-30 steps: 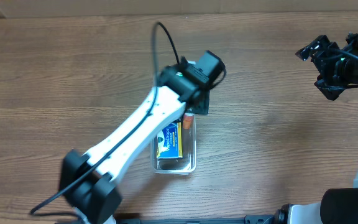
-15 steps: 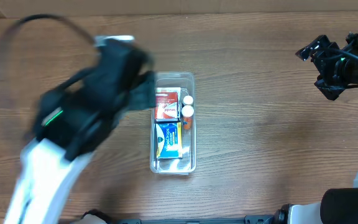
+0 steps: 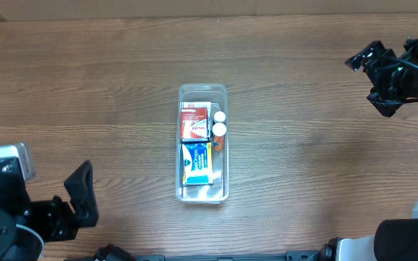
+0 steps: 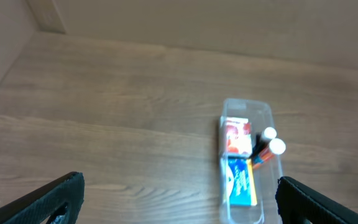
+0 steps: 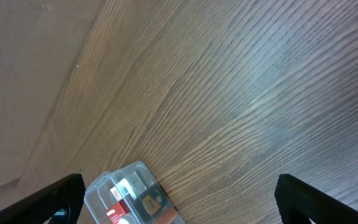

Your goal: Pack container

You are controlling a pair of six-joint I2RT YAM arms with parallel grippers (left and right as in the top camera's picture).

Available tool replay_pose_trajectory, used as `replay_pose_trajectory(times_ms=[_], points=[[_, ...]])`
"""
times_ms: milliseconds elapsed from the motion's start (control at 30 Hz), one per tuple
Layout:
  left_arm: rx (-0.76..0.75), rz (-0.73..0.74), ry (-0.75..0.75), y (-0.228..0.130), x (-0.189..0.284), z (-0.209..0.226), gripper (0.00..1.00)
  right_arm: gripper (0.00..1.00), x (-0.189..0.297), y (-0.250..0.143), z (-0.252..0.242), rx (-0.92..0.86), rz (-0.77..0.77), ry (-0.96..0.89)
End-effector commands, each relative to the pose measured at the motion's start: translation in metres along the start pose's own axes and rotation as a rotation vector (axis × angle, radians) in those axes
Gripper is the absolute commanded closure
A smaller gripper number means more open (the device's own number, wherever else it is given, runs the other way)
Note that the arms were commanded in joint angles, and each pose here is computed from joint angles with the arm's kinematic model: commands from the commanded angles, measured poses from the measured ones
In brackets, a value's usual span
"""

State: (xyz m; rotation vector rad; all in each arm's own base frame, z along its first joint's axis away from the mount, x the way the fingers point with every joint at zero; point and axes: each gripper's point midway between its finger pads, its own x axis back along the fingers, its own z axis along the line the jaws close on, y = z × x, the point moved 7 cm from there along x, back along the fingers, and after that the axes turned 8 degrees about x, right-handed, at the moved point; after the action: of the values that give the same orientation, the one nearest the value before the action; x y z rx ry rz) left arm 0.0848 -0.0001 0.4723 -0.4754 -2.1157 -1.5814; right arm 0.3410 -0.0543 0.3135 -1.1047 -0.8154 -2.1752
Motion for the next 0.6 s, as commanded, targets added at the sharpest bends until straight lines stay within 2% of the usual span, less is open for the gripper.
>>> replay_pose_trajectory(times_ms=[0,100,167,233,367,567], points=[[-0.013,-0.046,0.055,0.002,-0.003,0.006,0.00,0.00,0.002,0.000,0.002,0.003,-0.006,0.010],[-0.146,-0.048,0.054,0.002,-0.035,-0.008,0.00,0.00,0.002,0.000,0.002,0.003,-0.006,0.010],[-0.275,-0.043,-0.016,0.001,-0.060,-0.019,0.00,0.00,0.002,0.000,0.002,0.003,-0.006,0.010],[-0.340,-0.053,-0.097,-0.002,-0.082,-0.023,0.00,0.00,0.002,0.000,0.002,0.003,-0.006,0.010],[-0.293,-0.072,-0.167,-0.029,-0.124,-0.012,0.00,0.00,0.002,0.000,0.002,0.003,-0.006,0.010],[-0.275,-0.079,-0.277,-0.107,-0.184,0.002,0.00,0.00,0.002,0.000,0.002,0.003,-0.006,0.010]])
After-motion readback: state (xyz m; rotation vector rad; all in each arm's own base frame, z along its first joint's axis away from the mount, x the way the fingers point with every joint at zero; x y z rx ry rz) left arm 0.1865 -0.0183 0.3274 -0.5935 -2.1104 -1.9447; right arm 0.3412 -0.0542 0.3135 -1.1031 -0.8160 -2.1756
